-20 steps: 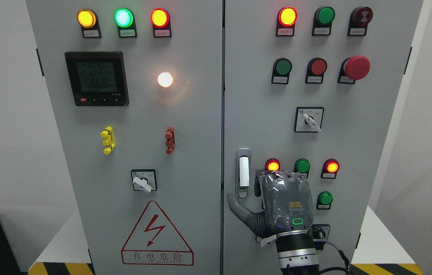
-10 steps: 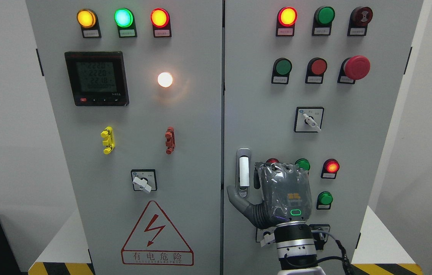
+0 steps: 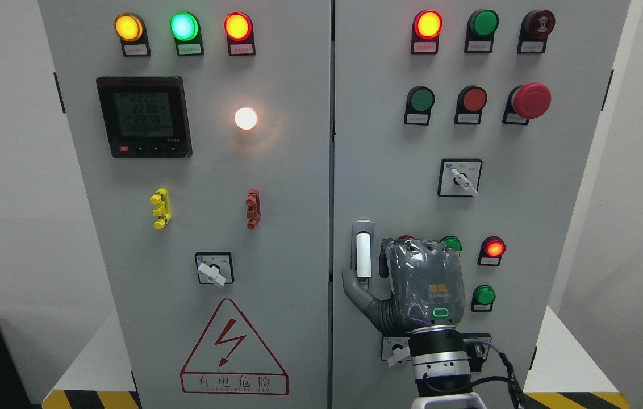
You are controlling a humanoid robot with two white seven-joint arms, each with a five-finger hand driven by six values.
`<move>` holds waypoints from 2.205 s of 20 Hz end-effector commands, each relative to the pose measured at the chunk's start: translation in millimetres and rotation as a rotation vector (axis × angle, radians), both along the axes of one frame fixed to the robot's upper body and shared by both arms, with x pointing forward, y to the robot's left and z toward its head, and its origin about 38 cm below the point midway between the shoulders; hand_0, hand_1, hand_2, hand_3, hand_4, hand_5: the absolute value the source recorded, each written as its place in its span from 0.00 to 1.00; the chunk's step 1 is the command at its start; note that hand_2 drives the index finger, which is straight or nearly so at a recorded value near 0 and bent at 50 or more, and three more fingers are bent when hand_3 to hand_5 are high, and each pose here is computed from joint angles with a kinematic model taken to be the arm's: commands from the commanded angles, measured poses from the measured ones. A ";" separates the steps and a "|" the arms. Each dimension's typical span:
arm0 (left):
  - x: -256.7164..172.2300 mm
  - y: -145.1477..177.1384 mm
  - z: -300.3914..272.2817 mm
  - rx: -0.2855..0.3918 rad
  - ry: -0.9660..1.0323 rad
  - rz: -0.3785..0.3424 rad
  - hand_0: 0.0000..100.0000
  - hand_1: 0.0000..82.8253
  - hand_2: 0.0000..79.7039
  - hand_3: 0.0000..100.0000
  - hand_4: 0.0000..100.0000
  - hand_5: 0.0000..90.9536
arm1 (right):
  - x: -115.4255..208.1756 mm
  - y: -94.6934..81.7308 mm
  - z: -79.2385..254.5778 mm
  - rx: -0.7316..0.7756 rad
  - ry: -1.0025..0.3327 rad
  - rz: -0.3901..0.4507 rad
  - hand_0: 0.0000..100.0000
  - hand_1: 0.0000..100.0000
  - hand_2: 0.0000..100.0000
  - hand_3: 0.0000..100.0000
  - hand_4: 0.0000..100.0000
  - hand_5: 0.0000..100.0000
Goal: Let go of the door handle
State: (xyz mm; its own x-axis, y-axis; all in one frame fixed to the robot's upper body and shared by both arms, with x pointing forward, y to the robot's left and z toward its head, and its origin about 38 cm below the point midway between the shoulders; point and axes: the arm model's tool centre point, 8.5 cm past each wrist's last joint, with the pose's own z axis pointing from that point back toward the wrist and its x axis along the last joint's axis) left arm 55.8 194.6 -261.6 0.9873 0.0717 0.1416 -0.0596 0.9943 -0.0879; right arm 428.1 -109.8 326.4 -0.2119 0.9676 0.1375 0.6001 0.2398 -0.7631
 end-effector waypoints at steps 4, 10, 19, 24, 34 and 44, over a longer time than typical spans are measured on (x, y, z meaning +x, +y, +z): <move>6.8 -0.3 0.3 0.001 -0.020 -0.021 0.00 0.00 0.03 0.09 0.01 0.00 | 0.5 -3.1 -6.3 0.006 0.013 -0.010 0.23 0.39 0.80 1.00 0.98 0.92; 6.8 -0.3 0.3 0.001 -0.020 -0.021 0.00 0.00 0.03 0.09 0.01 0.00 | -1.3 -7.8 -7.7 0.014 0.009 -0.021 0.26 0.39 0.80 1.00 0.98 0.92; 6.8 -0.3 0.3 0.001 -0.020 -0.021 0.00 0.00 0.03 0.09 0.01 0.00 | -2.2 -12.0 -5.0 0.023 -0.003 -0.030 0.28 0.38 0.80 1.00 0.98 0.92; 6.8 -0.3 0.3 0.001 -0.020 -0.021 0.00 0.00 0.03 0.09 0.01 0.00 | -1.4 -15.8 -4.9 0.028 -0.002 -0.039 0.29 0.38 0.80 1.00 0.98 0.92; 6.8 -0.3 0.3 0.001 -0.020 -0.021 0.00 0.00 0.03 0.09 0.01 0.00 | -3.3 -18.6 -5.3 0.040 -0.004 -0.051 0.31 0.38 0.80 1.00 0.99 0.92; 6.8 -0.3 0.3 0.001 -0.020 -0.021 0.00 0.00 0.03 0.10 0.01 0.00 | -4.2 -21.6 -4.2 0.046 -0.009 -0.061 0.31 0.38 0.80 1.00 0.99 0.93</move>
State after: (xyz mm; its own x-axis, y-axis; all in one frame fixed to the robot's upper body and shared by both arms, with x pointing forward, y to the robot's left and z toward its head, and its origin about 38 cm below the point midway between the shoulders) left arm 55.8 194.6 -261.6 0.9873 0.0716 0.1416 -0.0595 0.9944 -0.0878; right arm 424.8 -128.3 320.6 -0.1596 0.9714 0.1757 0.6167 0.2371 -0.7507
